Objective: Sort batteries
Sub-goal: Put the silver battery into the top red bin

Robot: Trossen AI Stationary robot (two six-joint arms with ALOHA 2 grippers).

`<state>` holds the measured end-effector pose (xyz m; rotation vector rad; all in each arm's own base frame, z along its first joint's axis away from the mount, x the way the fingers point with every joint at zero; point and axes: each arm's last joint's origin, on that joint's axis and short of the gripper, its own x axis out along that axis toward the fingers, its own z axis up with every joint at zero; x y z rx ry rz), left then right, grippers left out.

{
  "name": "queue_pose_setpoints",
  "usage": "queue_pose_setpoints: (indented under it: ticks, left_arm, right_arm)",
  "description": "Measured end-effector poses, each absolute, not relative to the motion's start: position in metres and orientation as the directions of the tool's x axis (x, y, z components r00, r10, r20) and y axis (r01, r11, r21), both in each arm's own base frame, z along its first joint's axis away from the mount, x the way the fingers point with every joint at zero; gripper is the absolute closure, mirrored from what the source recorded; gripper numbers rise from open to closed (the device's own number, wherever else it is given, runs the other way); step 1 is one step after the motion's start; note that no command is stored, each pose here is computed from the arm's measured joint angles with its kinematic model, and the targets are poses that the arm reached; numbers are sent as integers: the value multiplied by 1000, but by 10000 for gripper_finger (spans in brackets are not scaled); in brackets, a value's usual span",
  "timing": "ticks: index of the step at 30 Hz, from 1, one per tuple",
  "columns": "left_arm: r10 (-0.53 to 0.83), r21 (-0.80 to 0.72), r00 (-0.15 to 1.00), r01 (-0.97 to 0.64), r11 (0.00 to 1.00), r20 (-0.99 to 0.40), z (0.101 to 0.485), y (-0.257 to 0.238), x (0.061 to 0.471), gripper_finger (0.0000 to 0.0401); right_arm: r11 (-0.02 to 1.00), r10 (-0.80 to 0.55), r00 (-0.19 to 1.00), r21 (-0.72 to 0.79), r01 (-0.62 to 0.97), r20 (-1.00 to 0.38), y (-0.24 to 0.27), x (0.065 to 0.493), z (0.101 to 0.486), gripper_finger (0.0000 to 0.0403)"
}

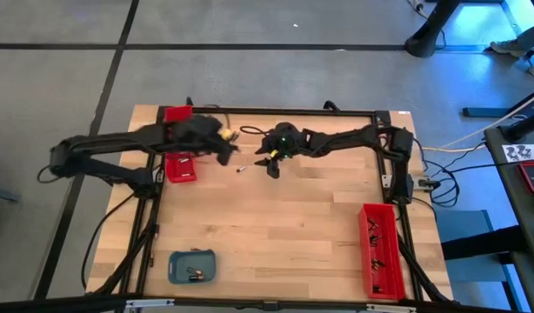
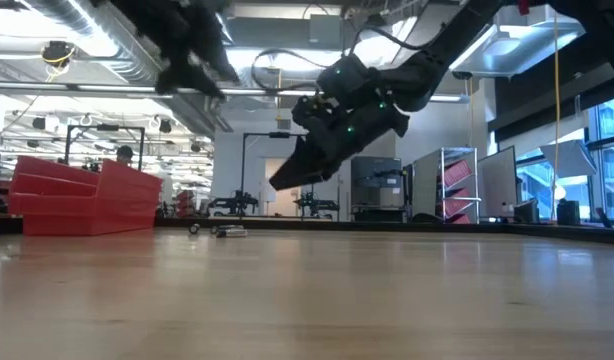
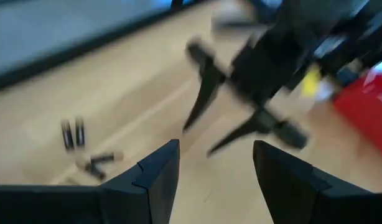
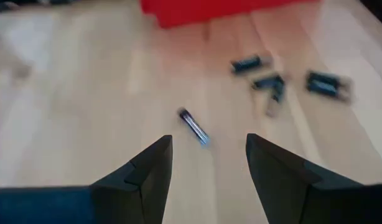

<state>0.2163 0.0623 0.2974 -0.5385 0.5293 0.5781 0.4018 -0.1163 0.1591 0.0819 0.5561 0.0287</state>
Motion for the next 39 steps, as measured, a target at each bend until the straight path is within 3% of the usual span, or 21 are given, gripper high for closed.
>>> queue_pose_setpoints:
  ticks: [9, 23, 30, 34, 39]
  left_arm:
    - [292, -168, 480, -708, 686, -827, 213, 71, 262, 207]
    - [241, -50, 320, -688, 724, -916, 135, 77, 294, 207]
    - [275, 7, 292, -674, 739, -916, 128, 79, 296, 210]
    - [283, 8, 294, -681, 732, -913, 122, 78, 292, 236]
    - [336, -33, 400, -684, 729, -853, 111, 73, 287, 258]
  right_arm:
    - [986, 62, 718, 153, 63, -693, -124, 370, 177, 198]
    - [976, 129, 631, 209, 53, -765, -127, 345, 176, 198]
    - [971, 134, 621, 228, 75, -772, -127, 344, 176, 198]
    - [967, 155, 605, 247, 70, -781, -125, 340, 178, 198]
    - [965, 163, 565, 250, 80, -809, -126, 326, 182, 198]
